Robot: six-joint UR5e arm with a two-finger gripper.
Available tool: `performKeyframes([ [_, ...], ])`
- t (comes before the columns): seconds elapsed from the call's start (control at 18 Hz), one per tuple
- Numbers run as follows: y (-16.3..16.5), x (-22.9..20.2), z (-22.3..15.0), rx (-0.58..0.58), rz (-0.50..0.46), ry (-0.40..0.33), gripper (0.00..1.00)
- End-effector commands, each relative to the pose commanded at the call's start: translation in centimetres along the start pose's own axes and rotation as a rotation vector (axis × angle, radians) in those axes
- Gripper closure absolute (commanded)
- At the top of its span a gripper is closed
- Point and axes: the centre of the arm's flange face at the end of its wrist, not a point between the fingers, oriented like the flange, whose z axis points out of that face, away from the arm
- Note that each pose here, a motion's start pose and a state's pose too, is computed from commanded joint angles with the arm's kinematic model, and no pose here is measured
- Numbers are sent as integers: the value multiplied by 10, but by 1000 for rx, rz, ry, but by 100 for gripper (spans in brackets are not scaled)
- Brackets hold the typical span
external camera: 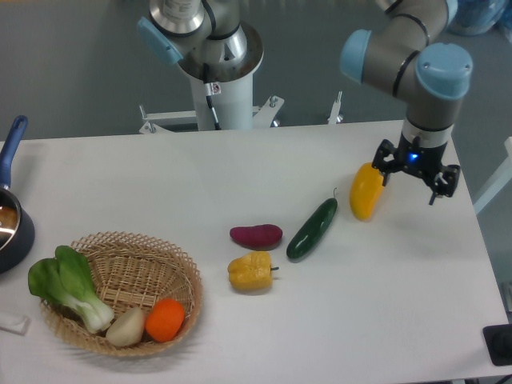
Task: Pick up the mango from the table
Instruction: 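Lower the open gripper around the yellow mango, then close the gripper on the yellow mango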
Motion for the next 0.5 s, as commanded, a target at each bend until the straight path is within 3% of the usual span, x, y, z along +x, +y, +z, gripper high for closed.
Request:
performKeyframes([
  [0.33,13,27,25,-22,-13,59,0],
  [0.5,19,33,35,-86,-12,70,0],
])
